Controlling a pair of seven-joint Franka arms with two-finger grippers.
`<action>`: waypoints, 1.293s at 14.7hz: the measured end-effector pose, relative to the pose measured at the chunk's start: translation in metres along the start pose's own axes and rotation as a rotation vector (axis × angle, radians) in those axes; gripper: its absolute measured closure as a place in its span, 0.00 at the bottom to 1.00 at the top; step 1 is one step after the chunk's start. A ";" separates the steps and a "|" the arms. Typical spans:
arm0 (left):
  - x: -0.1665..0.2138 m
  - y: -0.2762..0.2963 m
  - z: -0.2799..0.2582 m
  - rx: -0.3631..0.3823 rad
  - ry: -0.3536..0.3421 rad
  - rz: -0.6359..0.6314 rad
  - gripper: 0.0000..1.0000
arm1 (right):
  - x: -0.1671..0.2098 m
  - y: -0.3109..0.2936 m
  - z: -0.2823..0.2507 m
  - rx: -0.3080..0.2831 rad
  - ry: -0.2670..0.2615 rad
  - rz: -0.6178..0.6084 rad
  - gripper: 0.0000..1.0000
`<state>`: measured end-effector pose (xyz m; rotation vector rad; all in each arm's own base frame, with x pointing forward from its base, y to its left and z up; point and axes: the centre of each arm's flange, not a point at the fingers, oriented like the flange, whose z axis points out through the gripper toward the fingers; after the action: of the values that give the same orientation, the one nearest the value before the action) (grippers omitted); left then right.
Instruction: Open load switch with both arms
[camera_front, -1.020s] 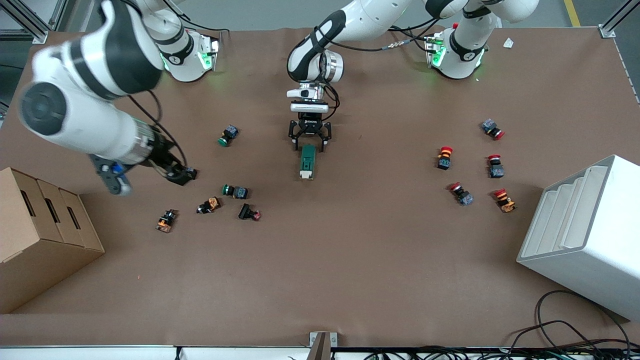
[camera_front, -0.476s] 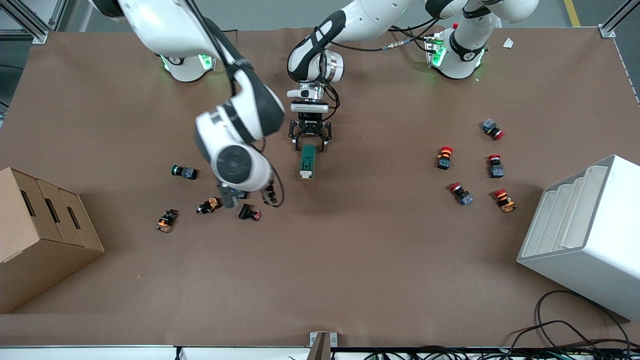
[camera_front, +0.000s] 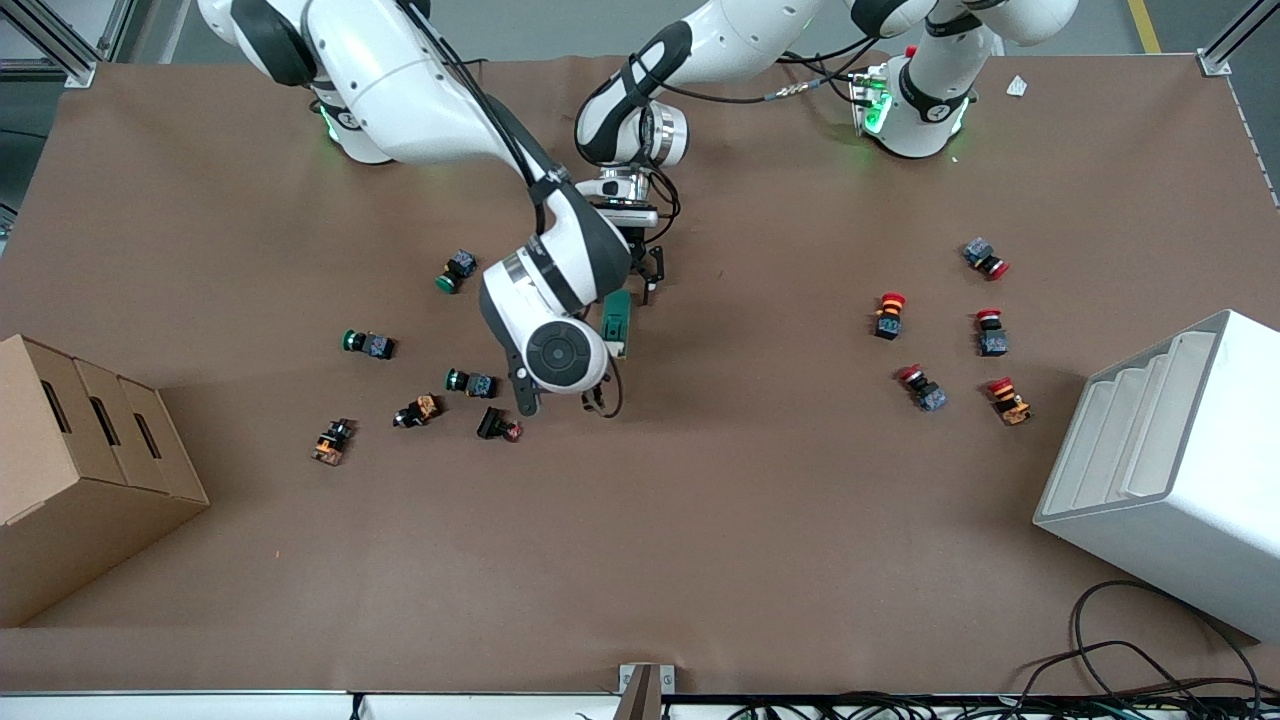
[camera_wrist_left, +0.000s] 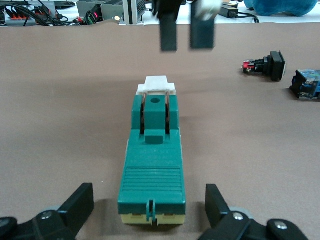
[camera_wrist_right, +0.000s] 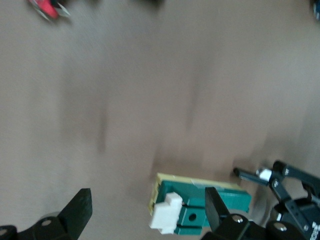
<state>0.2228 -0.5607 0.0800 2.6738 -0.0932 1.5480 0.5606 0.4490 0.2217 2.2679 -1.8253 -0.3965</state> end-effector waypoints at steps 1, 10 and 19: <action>0.000 0.000 0.000 0.001 0.001 0.000 0.01 | -0.006 0.002 0.007 -0.011 -0.004 -0.001 0.00; 0.001 -0.001 0.002 0.003 0.003 -0.001 0.01 | -0.023 0.027 0.033 -0.153 0.052 -0.026 0.00; 0.002 -0.002 0.004 0.006 0.003 -0.002 0.01 | -0.053 0.066 0.019 -0.297 0.028 -0.142 0.00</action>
<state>0.2274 -0.5591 0.0799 2.6753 -0.0853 1.5545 0.4825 0.4872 0.2292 2.1881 -1.4826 -0.6109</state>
